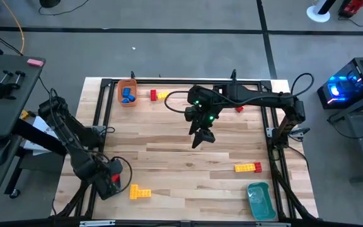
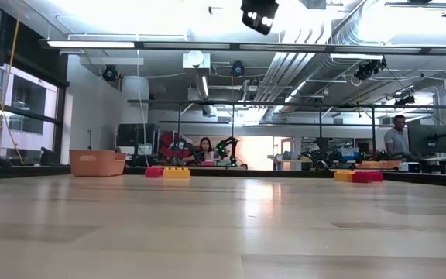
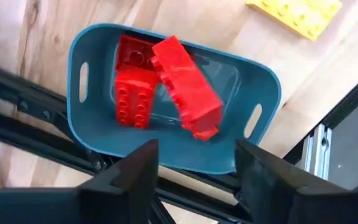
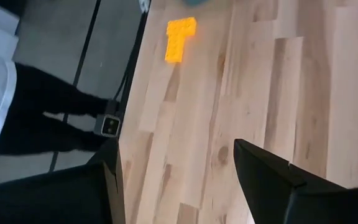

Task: Sort blocks
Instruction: Put the red game piece into the bottom left blue bin

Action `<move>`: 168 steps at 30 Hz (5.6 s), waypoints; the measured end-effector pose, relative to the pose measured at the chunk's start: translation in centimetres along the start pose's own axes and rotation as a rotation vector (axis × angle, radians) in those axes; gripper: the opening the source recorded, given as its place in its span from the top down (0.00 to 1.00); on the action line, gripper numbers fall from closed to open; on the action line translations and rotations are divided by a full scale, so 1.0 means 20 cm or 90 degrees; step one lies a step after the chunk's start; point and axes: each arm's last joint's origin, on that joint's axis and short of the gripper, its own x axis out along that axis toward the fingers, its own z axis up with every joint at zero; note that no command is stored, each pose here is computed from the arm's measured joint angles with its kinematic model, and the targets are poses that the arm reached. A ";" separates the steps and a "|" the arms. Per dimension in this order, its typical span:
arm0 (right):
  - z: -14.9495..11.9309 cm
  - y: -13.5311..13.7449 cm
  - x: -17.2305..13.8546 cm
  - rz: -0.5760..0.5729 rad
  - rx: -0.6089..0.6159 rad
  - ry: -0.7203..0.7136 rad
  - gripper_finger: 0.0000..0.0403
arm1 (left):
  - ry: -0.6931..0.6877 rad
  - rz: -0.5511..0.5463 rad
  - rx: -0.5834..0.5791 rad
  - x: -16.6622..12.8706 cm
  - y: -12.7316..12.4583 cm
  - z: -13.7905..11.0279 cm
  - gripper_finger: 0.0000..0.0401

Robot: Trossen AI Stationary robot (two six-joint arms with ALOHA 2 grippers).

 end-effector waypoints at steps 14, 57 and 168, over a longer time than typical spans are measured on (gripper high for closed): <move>0.09 0.12 -0.16 -0.134 0.099 -0.207 0.53 | -0.399 0.061 -0.136 -0.19 0.29 0.36 0.41; -0.12 -0.38 -0.86 -0.404 0.154 -0.324 0.53 | -0.343 0.122 -0.657 -0.01 1.62 1.61 0.40; -0.20 0.60 0.11 -0.104 0.326 -0.333 0.53 | -0.469 -0.089 -0.022 -0.21 0.03 -0.03 0.33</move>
